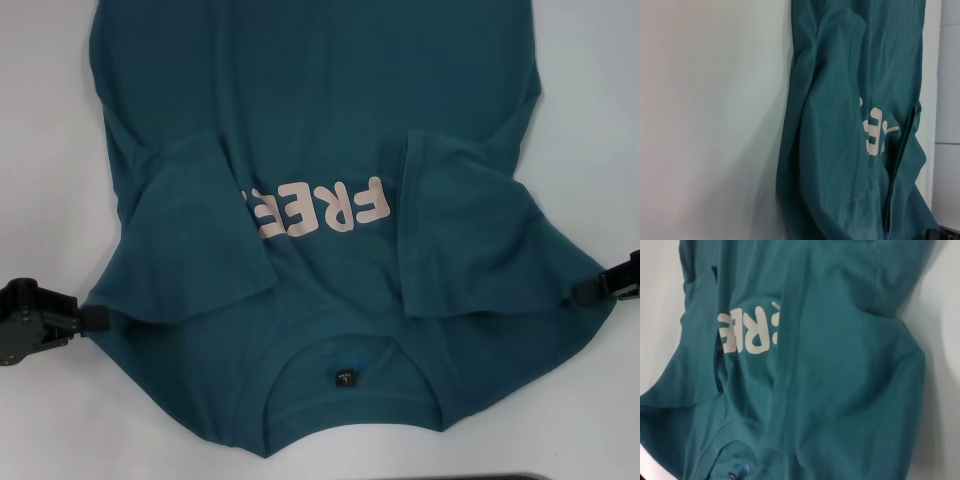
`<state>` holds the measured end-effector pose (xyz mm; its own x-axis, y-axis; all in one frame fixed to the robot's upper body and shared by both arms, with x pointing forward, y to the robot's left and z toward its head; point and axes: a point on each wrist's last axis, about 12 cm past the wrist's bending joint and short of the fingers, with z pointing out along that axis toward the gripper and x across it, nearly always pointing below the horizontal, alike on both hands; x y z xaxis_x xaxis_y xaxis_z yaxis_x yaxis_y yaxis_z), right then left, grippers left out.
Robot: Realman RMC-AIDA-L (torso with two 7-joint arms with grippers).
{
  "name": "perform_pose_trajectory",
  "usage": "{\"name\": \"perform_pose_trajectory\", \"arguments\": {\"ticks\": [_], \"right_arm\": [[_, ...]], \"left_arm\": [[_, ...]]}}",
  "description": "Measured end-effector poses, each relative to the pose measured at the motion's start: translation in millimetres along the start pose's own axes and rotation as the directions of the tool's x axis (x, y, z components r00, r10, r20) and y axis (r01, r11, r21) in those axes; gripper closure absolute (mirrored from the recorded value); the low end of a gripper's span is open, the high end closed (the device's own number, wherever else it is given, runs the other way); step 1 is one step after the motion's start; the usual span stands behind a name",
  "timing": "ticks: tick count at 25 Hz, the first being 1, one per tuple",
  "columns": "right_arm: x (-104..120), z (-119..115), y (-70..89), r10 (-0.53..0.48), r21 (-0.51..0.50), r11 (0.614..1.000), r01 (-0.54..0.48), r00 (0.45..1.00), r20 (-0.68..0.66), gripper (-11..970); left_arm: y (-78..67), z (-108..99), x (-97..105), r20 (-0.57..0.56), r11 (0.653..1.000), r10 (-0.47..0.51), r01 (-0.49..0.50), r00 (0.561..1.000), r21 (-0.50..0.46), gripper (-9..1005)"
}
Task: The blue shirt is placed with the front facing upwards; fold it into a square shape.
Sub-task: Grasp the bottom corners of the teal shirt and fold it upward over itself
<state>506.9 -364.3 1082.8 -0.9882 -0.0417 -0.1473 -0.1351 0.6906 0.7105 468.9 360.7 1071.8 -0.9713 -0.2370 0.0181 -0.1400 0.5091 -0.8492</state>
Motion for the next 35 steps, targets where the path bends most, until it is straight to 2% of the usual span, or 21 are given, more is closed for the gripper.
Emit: {"name": "perform_pose_trajectory", "arguments": {"ticks": [3, 6, 12, 19, 25, 29, 33, 35], "right_arm": [[-0.2, -6.2, 0.5, 0.0, 0.009, 1.0, 0.0, 1.0, 0.0, 896], [0.3, -21.0, 3.0, -0.011, 0.024, 1.0, 0.011, 1.0, -0.019, 912], [3.7, -52.2, 4.8, 0.012, 0.11, 0.994, -0.003, 0.997, -0.081, 921], [8.6, -51.4, 6.1, 0.028, 0.139, 0.99, -0.006, 0.987, -0.155, 920], [5.5, -47.8, 9.2, 0.007, 0.113, 0.994, 0.01, 0.989, -0.15, 921], [-10.2, -46.9, 22.0, -0.057, 0.034, 0.998, 0.06, 0.996, -0.071, 921], [-31.5, -51.1, 38.6, -0.103, -0.044, 0.994, 0.105, 0.994, 0.049, 921], [-42.8, -53.3, 45.6, -0.117, -0.064, 0.99, 0.125, 0.987, 0.11, 921]], "left_arm": [[-0.4, -0.2, 0.2, -0.005, 1.0, 0.001, -0.001, 1.0, 0.001, 970], [-1.3, -4.8, 0.9, -0.026, 1.0, 0.012, -0.012, 1.0, -0.005, 970], [4.0, -21.9, 5.2, -0.129, 0.994, 0.006, -0.02, 0.992, -0.107, 969], [4.5, -24.3, 12.0, -0.209, 0.988, 0.012, -0.044, 0.978, -0.149, 969], [-0.1, -22.2, 10.2, -0.223, 0.989, 0.037, -0.067, 0.974, -0.128, 969], [-18.5, -15.2, 1.0, -0.205, 0.991, 0.129, -0.135, 0.97, -0.013, 969], [-44.4, -9.0, -21.1, -0.135, 0.98, 0.193, -0.183, 0.972, 0.083, 969], [-56.3, -5.4, -35.7, -0.082, 0.977, 0.199, -0.191, 0.977, 0.096, 969]]}}
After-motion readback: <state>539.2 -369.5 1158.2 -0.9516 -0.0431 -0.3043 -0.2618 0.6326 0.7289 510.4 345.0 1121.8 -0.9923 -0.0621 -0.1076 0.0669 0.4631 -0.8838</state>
